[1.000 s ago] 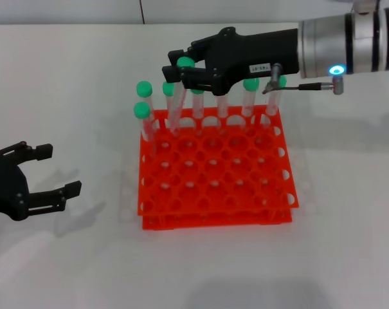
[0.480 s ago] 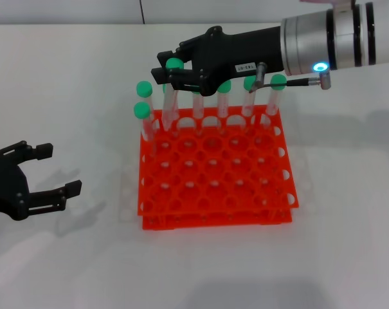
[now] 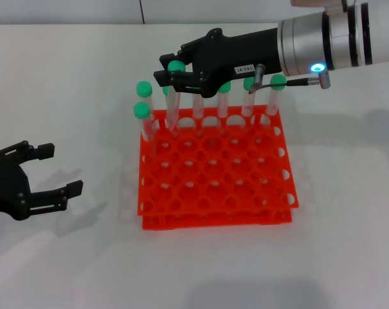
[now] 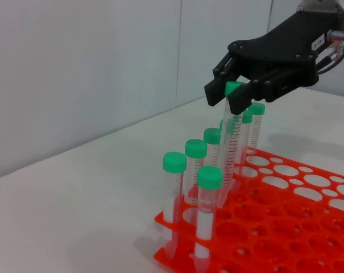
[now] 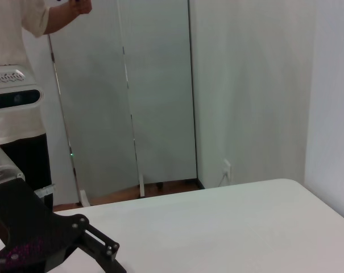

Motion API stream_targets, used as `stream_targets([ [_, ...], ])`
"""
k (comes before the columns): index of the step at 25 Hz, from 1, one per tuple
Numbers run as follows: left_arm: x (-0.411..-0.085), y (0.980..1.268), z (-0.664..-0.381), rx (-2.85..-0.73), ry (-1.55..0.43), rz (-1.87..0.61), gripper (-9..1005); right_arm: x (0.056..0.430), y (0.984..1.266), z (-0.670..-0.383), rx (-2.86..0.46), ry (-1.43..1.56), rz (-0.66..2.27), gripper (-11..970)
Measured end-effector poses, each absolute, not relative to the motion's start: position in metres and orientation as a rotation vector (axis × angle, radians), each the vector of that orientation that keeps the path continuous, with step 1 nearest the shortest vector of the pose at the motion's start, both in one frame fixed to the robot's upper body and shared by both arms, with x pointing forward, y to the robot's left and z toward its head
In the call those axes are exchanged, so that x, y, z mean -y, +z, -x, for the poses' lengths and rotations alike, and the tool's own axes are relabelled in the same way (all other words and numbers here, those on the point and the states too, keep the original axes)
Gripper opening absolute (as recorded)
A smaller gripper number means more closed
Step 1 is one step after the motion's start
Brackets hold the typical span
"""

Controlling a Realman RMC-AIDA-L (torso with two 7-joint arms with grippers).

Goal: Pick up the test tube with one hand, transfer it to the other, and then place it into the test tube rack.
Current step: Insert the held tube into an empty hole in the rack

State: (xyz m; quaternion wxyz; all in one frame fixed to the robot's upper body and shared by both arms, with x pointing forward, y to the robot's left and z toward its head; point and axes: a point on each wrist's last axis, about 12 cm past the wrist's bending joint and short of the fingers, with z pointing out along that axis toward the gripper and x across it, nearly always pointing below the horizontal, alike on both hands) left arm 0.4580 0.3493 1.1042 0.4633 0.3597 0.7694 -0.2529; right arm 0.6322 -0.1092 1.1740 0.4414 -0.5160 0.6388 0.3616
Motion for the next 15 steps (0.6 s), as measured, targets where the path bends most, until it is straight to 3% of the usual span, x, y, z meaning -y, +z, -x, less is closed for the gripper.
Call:
stream_targets([
  [15, -0.3491, 1.1050, -0.4599, -1.886, -0.618, -0.890, 890, 0.1114, 1.1727, -0.6309, -1.596, 0.910, 1.293, 259],
])
